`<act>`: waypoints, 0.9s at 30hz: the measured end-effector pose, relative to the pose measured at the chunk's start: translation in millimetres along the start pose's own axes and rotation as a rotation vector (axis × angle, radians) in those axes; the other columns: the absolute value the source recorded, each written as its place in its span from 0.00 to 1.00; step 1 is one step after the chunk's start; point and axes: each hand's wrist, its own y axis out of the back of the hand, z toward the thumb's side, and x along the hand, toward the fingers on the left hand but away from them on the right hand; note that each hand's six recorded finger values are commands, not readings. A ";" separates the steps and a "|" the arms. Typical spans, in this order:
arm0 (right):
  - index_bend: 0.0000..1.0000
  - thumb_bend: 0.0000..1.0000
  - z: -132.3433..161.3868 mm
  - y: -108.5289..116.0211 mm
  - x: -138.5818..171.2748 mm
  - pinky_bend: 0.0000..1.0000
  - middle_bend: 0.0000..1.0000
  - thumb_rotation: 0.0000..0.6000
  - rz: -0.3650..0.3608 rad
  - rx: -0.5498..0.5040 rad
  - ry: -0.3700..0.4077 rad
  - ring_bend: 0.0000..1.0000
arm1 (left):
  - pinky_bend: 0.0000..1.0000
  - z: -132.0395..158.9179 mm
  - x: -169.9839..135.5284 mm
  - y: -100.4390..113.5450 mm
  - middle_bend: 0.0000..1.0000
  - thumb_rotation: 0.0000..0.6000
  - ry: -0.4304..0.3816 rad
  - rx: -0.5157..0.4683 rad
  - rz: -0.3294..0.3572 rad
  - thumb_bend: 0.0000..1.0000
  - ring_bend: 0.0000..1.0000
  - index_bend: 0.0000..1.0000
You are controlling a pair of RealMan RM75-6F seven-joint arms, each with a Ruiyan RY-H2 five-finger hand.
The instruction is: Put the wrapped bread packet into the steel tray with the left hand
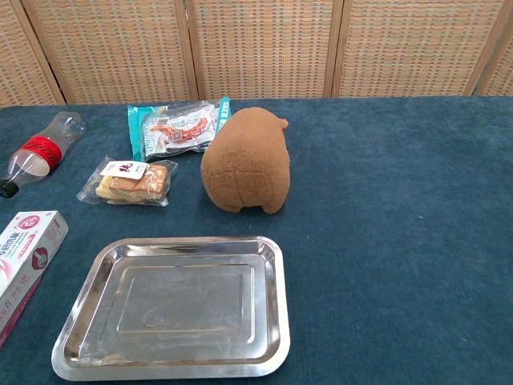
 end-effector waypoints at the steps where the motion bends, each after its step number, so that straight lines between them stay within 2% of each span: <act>1: 0.11 0.09 -0.4 -0.7 -0.9 0.00 0.00 1.00 0.002 -0.001 0.000 0.00 | 0.00 1.4 5.0 -0.1 0.00 1.00 -0.002 -0.012 -0.013 0.29 0.00 0.00; 8: 0.11 0.09 -3.9 -5.5 -4.7 0.00 0.00 1.00 0.011 -0.011 0.002 0.00 | 0.00 17.4 42.9 -9.2 0.00 1.00 -0.021 -0.067 -0.094 0.31 0.00 0.00; 13: 0.11 0.09 -6.9 -5.5 -3.6 0.00 0.00 1.00 0.006 -0.019 0.005 0.00 | 0.00 30.3 67.5 -17.4 0.00 1.00 -0.025 -0.091 -0.121 0.31 0.00 0.00; 20: 0.11 0.09 -11.1 -4.7 0.3 0.00 0.00 1.00 0.001 -0.027 0.006 0.00 | 0.00 50.2 83.0 -29.6 0.00 1.00 -0.056 -0.119 -0.148 0.31 0.00 0.00; 27: 0.11 0.09 -11.7 -6.6 -0.4 0.00 0.00 1.00 -0.001 -0.038 0.015 0.00 | 0.00 69.1 98.1 -48.3 0.00 1.00 -0.079 -0.145 -0.204 0.31 0.00 0.00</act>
